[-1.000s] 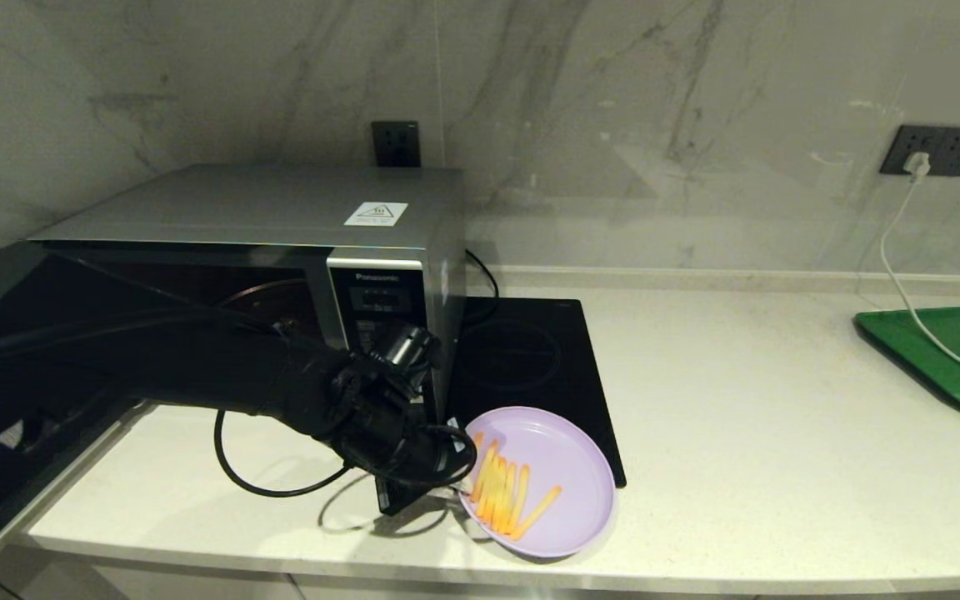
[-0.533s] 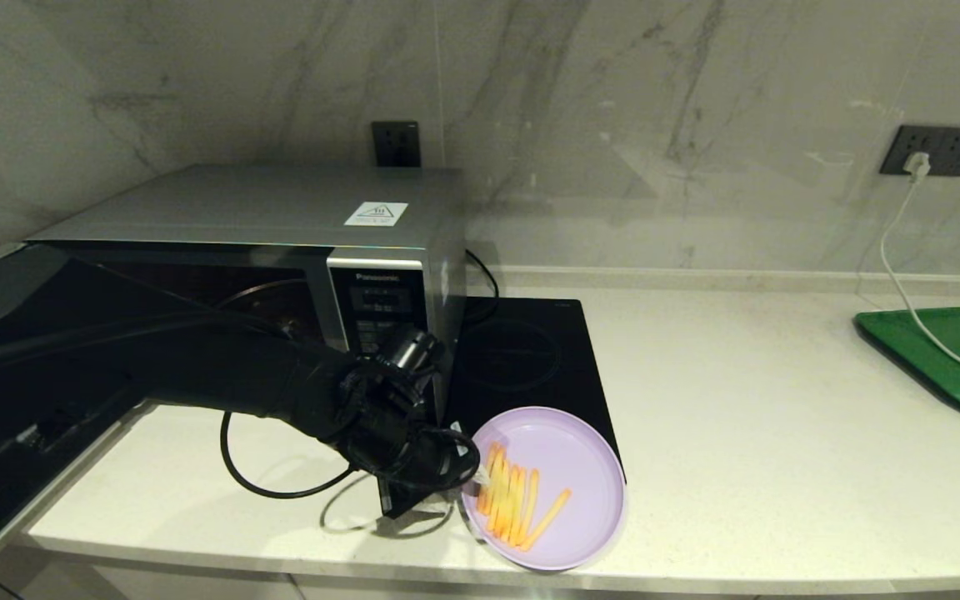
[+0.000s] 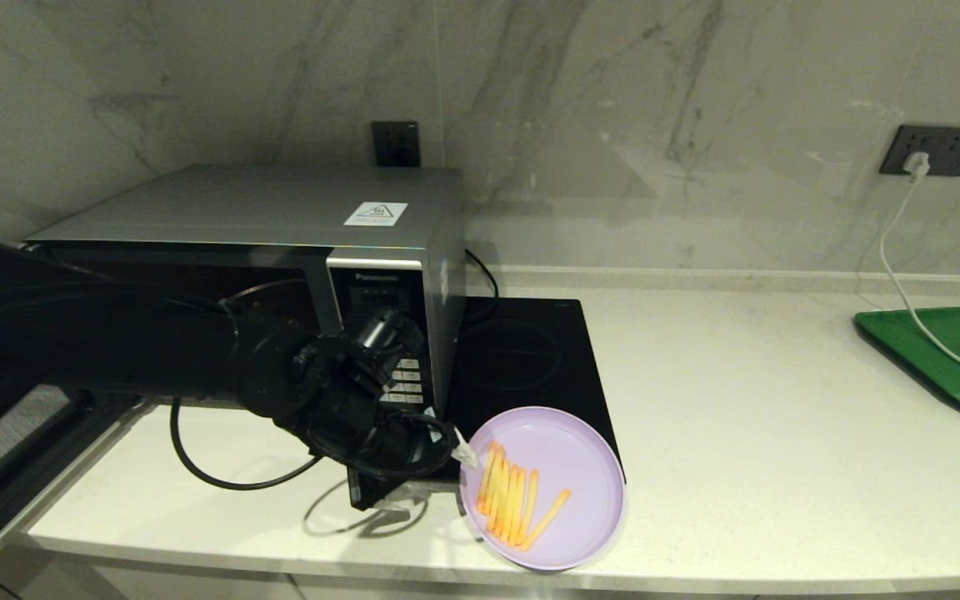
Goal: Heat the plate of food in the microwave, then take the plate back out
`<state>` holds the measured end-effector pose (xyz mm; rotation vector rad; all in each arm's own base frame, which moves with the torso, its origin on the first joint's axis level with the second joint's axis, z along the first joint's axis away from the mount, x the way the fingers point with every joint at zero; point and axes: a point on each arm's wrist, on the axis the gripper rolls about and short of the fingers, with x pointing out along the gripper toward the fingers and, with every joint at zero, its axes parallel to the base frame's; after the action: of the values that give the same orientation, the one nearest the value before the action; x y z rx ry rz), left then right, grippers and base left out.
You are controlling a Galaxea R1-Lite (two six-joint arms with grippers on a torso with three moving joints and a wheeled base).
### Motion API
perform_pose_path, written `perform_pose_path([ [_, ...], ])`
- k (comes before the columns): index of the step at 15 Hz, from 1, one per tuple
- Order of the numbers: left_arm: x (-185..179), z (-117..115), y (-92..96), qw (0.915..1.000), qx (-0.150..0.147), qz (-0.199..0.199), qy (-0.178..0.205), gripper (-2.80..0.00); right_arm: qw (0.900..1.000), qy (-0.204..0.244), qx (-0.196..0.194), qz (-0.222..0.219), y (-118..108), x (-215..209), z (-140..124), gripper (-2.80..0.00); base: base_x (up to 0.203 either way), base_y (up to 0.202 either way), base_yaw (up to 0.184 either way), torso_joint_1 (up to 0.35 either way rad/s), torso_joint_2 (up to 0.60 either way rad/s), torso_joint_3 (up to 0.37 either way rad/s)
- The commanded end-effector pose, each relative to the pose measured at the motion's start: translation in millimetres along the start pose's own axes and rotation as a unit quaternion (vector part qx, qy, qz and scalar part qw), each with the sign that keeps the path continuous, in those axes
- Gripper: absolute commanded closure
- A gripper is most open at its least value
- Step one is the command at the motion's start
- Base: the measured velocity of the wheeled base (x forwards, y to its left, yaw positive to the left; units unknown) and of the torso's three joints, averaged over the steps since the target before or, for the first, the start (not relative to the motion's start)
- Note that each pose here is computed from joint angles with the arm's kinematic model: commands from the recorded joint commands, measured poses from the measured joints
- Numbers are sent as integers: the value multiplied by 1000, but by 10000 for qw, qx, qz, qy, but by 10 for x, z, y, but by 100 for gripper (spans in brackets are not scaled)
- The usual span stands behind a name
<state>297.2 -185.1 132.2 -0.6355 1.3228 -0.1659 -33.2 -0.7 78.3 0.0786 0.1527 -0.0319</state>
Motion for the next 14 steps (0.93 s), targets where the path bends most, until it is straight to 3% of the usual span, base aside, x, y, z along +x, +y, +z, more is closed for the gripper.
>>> perform_pose_path([
  [1,-481,-41,54,9993,79,-231,-300,-280,10000,5,1,-2,0,0,-1,0,0,0,0,0,0,0],
  [3,-848,-119,216,9975,297,-257,-592,-280,10000,5,1,-8,0,0,-1,0,0,0,0,0,0,0],
  [5,-1248,-150,466,9901,608,-40,-1264,-280,10000,6,1,-8,-1,0,-1,0,0,0,0,0,0,0],
  [7,-1702,-173,766,9722,891,474,-2114,-280,10000,5,1,-2,0,0,-1,0,0,0,0,0,0,0],
  [9,-2120,-265,1016,9490,1104,938,-2800,-280,10000,5,1,-2,0,0,-1,0,0,0,0,0,0,0],
  [10,-2311,-295,1129,9351,1179,1211,-3114,0,10000,6,0,1,-1,0,-1,0,0,0,0,0,0,0],
  [12,-2687,-363,1243,9059,1229,1659,-3697,0,10000,5,1,-2,0,0,-1,0,0,0,0,0,0,0],
  [14,-3040,-472,1203,8801,1315,1931,-4134,0,10000,5,1,-2,0,0,-1,0,0,0,0,0,0,0],
])
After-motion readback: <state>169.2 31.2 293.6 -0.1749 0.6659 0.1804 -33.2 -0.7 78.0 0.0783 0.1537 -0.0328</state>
